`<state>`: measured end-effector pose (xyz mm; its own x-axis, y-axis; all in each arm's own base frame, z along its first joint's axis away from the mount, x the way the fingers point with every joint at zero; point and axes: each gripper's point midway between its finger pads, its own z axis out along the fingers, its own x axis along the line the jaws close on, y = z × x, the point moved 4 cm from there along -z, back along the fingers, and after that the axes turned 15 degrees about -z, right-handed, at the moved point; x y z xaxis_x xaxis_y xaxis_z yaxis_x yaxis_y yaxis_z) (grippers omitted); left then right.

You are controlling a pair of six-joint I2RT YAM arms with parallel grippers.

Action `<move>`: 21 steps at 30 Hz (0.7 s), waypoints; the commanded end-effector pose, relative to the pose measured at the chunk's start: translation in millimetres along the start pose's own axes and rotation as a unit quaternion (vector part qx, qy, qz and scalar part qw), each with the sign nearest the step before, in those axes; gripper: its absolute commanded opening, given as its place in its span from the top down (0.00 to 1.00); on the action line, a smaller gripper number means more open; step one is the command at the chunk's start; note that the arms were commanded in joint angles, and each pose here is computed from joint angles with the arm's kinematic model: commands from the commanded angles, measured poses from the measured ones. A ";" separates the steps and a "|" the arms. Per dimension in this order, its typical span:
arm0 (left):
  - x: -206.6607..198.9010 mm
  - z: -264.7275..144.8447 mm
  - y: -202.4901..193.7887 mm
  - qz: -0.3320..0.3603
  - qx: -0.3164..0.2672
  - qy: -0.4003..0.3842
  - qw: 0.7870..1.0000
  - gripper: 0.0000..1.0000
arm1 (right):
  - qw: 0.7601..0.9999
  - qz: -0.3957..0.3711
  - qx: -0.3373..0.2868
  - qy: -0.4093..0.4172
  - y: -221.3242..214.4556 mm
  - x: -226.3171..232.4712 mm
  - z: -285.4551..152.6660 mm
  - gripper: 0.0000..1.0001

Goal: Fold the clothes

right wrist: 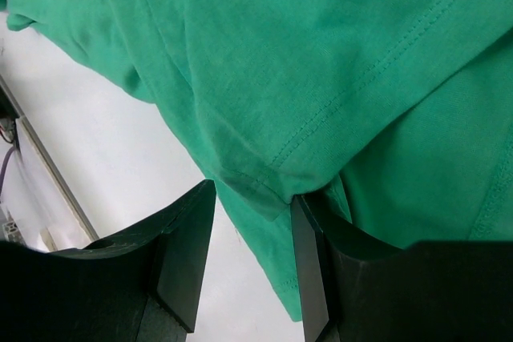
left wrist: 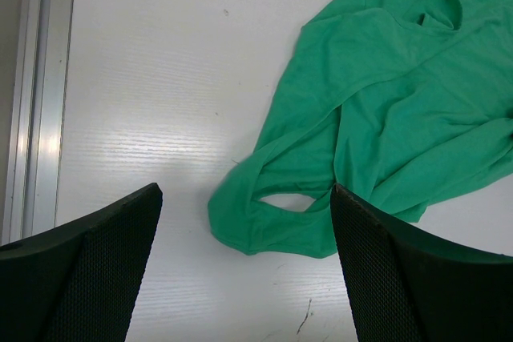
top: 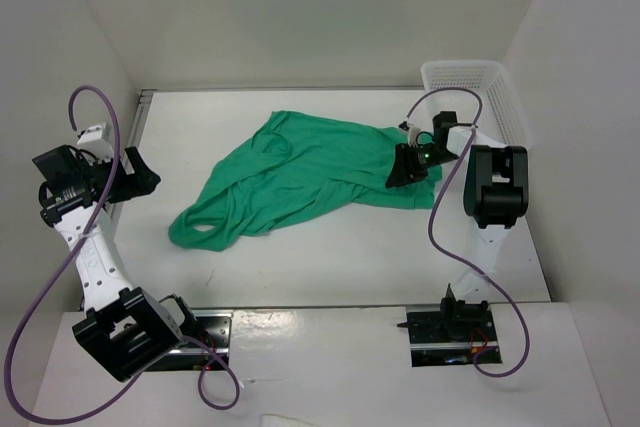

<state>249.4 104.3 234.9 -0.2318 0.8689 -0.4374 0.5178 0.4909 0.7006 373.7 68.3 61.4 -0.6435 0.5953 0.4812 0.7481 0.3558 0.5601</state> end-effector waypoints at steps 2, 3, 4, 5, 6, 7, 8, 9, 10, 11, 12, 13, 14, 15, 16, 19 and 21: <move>-3.3 -0.6 4.1 0.001 -0.013 -0.005 1.000 0.08 | 0.998 -0.042 -0.039 0.005 24.0 6.1 -14.3 0.50; -3.3 -0.6 4.1 0.001 -0.013 -0.005 1.000 0.08 | 0.998 -0.048 -0.039 0.005 23.9 5.7 -14.3 0.50; -3.3 -0.6 4.1 0.001 -0.013 -0.005 1.000 0.08 | 0.998 -0.048 -0.039 0.005 24.7 8.1 -16.6 0.50; -3.3 -0.6 4.1 0.001 -0.013 -0.005 1.000 0.08 | 0.998 -0.053 -0.045 0.013 26.2 10.2 -16.5 0.51; -3.3 -0.6 4.1 0.001 -0.013 -0.005 1.000 0.08 | 0.997 -0.055 -0.045 0.020 25.4 12.3 -16.6 0.51; -3.3 -0.6 4.1 0.001 -0.013 -0.005 1.000 0.08 | 0.997 -0.052 -0.051 0.021 25.4 11.1 -19.0 0.53; -3.3 -0.6 4.1 0.001 -0.013 -0.005 1.000 0.08 | 0.997 -0.054 -0.055 0.031 25.8 14.2 -19.0 0.55; -3.3 -0.6 4.1 0.001 -0.013 -0.005 1.000 0.08 | 0.997 -0.054 -0.055 0.031 25.8 14.2 -19.0 0.57; -3.3 -0.6 4.1 0.001 -0.013 -0.005 1.000 0.08 | 0.996 -0.051 -0.060 0.033 25.8 12.9 -21.4 0.59; -3.3 -0.6 4.1 0.001 -0.013 -0.005 1.000 0.08 | 0.996 -0.051 -0.060 0.033 25.8 12.9 -21.5 0.61; -3.3 -0.6 4.1 0.001 -0.013 -0.005 1.000 0.08 | 0.996 -0.048 -0.065 0.033 25.6 11.1 -24.3 0.62; -3.3 -0.6 4.1 0.001 -0.013 -0.005 1.000 0.08 | 0.996 -0.049 -0.063 0.035 22.7 11.3 -23.0 0.62; -3.3 -0.6 4.1 0.001 -0.013 -0.005 1.000 0.08 | 0.996 -0.045 -0.069 0.035 22.4 9.4 -25.8 0.64; -3.3 -0.6 4.1 0.001 -0.013 -0.005 1.000 0.08 | 0.996 -0.042 -0.067 0.037 19.6 10.0 -24.6 0.64; -3.3 -0.6 4.1 0.001 -0.013 -0.005 1.000 0.08 | 0.996 -0.039 -0.072 0.038 19.5 8.6 -27.0 0.64; -3.3 -0.6 4.1 0.001 -0.013 -0.005 1.000 0.08 | 0.995 -0.029 -0.083 0.044 17.8 4.6 -30.6 0.64; -3.3 -0.6 4.1 0.001 -0.013 -0.005 1.000 0.08 | 0.995 -0.021 -0.084 0.050 13.7 2.6 -30.8 0.64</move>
<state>249.4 104.2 234.8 -0.2317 0.8690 -0.4373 0.5181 0.4907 0.7005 375.9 54.3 72.8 -0.6630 0.5383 0.5202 0.7222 0.2768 0.6339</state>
